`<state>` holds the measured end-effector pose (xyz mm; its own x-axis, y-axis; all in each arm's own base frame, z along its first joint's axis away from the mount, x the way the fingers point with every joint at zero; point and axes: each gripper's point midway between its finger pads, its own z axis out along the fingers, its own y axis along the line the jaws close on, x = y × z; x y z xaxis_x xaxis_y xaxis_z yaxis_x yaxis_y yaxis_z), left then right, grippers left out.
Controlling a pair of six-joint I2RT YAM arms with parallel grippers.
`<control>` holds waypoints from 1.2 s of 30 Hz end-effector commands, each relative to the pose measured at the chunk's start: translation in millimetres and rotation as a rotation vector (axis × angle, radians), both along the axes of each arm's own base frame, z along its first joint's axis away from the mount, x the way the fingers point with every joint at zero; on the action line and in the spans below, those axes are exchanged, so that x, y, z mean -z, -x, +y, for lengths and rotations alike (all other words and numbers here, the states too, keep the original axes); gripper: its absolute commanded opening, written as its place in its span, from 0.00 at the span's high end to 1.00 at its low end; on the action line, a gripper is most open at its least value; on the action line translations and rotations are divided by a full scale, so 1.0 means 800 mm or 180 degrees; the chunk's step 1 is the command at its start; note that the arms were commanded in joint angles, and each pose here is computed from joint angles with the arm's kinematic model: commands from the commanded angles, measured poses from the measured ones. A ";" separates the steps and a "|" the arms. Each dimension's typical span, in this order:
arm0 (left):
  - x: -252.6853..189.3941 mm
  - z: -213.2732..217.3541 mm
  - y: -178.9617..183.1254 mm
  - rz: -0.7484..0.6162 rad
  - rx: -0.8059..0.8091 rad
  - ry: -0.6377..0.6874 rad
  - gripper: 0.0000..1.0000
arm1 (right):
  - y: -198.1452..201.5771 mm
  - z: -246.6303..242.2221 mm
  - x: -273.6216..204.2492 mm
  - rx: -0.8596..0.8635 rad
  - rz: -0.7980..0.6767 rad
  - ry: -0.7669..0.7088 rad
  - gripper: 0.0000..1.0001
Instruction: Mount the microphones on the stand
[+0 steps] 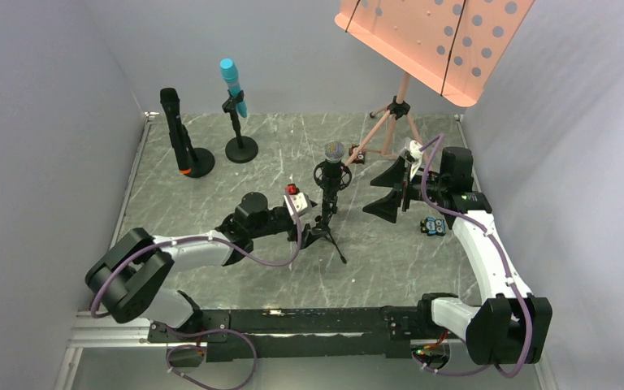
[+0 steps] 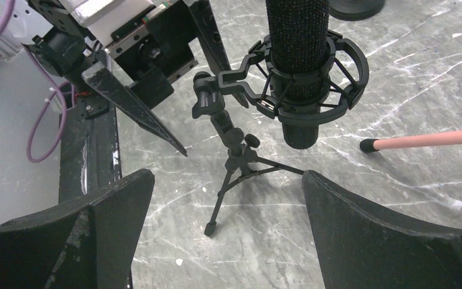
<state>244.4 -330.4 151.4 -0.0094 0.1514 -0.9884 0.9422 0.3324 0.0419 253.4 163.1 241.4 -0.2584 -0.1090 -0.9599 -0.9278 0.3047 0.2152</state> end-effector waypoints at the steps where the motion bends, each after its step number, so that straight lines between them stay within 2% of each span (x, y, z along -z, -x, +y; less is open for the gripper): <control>1: -0.050 -0.024 -0.011 -0.0524 0.0231 0.0399 0.11 | -0.003 0.001 -0.023 -0.0066 -0.0255 0.0000 0.00; 7: -0.045 -0.029 -0.021 -0.0509 0.0211 0.0365 0.16 | -0.003 0.001 -0.021 -0.0079 -0.0228 0.0008 0.00; 17: -0.037 -0.043 -0.024 -0.0359 0.0330 0.0341 0.39 | -0.006 0.001 -0.018 -0.0068 -0.0185 0.0002 0.00; 19: -0.038 -0.044 -0.024 -0.0342 0.0351 0.0338 0.54 | -0.006 0.001 -0.018 -0.0068 -0.0184 -0.0002 0.00; 21: -0.038 -0.045 -0.024 -0.0316 0.0364 0.0338 0.64 | -0.006 0.001 -0.017 -0.0063 -0.0182 0.0001 0.00; 26: -0.041 -0.043 -0.024 -0.0288 0.0365 0.0375 1.00 | -0.006 0.000 -0.017 -0.0057 -0.0187 0.0010 0.00; 31: -0.065 -0.018 -0.036 -0.0307 0.0183 0.0493 1.00 | -0.007 0.000 -0.017 -0.0053 -0.0189 0.0019 0.00; 36: -0.095 0.032 -0.072 -0.0312 -0.0139 0.0537 1.00 | -0.005 0.001 -0.018 -0.0068 -0.0193 0.0012 0.00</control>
<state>280.3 -329.5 163.4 -0.0449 0.0864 -0.9953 0.9448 0.3272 -0.0142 254.4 162.8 239.8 -0.2692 -0.1155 -0.9561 -0.9264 0.3024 0.2244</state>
